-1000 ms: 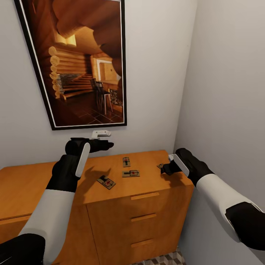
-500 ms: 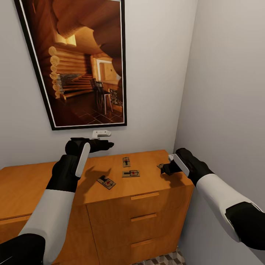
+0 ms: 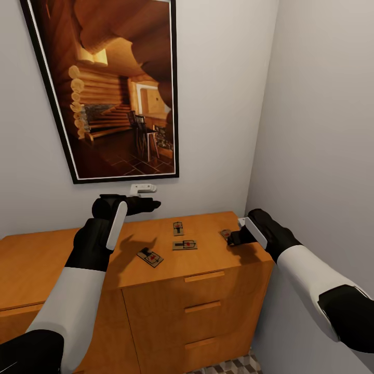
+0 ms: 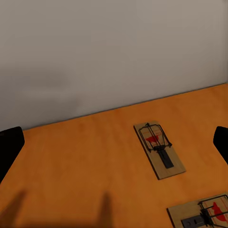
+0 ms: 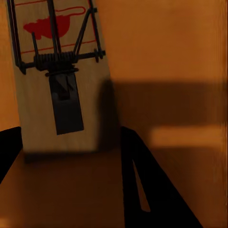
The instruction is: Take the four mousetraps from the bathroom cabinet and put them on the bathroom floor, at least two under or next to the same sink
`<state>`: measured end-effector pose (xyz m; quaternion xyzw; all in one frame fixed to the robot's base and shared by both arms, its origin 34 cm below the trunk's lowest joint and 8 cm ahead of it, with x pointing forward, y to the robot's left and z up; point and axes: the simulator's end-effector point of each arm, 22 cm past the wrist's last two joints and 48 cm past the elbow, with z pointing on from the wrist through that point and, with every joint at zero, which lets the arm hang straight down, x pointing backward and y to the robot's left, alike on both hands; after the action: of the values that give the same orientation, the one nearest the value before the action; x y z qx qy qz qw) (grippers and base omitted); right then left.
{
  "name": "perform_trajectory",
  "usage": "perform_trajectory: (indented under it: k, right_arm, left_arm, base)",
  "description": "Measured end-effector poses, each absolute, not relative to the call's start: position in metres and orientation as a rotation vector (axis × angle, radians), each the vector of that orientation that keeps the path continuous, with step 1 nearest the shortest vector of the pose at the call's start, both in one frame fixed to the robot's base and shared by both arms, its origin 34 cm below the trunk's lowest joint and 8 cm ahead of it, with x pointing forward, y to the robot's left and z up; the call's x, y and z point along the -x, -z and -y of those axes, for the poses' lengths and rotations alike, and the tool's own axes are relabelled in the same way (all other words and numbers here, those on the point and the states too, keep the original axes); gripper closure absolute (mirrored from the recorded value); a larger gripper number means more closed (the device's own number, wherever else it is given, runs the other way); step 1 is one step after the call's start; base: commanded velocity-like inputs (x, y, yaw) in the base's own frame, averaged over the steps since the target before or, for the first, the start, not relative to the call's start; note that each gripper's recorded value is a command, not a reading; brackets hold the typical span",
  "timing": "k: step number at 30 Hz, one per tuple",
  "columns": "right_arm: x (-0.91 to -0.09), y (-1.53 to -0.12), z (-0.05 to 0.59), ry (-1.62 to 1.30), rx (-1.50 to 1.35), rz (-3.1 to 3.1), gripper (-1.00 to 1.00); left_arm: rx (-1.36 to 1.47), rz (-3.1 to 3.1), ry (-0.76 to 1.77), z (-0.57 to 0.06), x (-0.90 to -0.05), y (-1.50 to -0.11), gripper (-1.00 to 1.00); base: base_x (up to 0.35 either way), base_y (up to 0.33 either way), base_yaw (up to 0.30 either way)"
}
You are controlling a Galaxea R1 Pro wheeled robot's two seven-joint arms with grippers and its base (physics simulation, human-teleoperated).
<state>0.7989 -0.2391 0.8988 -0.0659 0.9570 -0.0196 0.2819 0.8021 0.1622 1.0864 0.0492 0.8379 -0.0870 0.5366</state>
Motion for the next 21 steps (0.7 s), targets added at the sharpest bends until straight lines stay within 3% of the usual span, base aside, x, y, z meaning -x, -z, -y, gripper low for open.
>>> perform_trajectory:
  k: [13, 15, 21]
  right_arm:
    - [-0.799, -0.899, 0.235, 0.021, 0.171, -2.563, 1.00]
    - [-0.825, -1.008, 0.198, -0.055, 0.243, -2.284, 1.00]
    - [-0.829, -1.027, 0.203, -0.090, 0.200, -2.248, 1.00]
  left_arm:
    - [-0.117, -1.995, 0.207, -0.162, -0.802, -1.086, -1.00]
    - [-0.117, -1.994, 0.207, -0.162, -0.802, -1.087, -1.00]
    - [-0.117, -1.994, 0.207, -0.162, -0.802, -1.087, -1.00]
  base:
    - [0.000, 0.000, 0.000]
    - [0.000, 0.000, 0.000]
    - [0.000, 0.000, 0.000]
